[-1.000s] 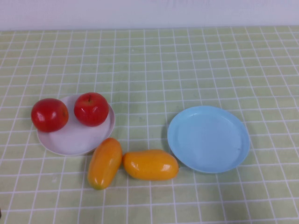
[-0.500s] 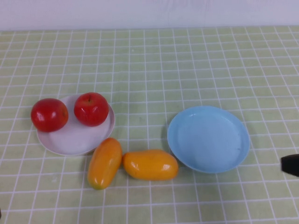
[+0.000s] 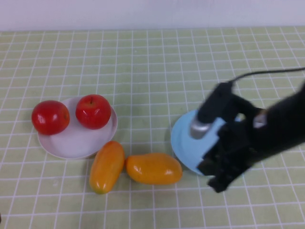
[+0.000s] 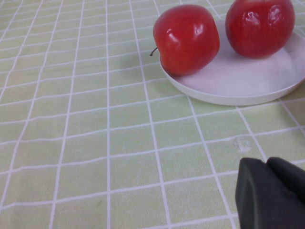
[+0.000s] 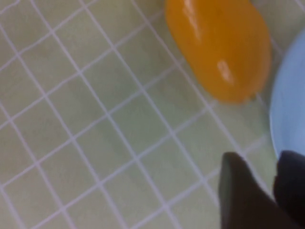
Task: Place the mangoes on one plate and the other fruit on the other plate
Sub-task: Put another type of fruit in the right plate
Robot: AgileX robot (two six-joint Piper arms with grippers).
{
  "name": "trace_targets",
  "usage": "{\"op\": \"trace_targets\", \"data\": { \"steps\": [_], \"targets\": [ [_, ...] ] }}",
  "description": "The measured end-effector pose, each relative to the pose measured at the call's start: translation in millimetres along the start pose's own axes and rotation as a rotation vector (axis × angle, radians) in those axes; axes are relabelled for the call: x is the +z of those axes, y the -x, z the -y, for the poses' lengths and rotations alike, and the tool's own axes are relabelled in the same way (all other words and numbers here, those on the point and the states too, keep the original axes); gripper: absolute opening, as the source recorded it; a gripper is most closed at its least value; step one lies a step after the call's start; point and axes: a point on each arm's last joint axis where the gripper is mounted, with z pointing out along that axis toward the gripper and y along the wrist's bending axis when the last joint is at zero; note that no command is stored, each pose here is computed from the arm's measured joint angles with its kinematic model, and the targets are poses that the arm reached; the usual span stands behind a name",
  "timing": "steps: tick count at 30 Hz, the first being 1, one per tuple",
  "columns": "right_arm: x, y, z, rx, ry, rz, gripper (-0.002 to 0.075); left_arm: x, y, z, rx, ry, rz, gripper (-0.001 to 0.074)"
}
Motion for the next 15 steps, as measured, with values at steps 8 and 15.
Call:
{"op": "trace_targets", "data": {
  "steps": [8,15],
  "targets": [
    [39,46,-5,-0.299,-0.028,-0.012,0.0507,0,0,0,0.0,0.0,-0.001,0.0],
    [66,55,6,-0.46,-0.124,0.005,0.0619,0,0,0,0.0,0.0,-0.001,0.0]
  ]
}}
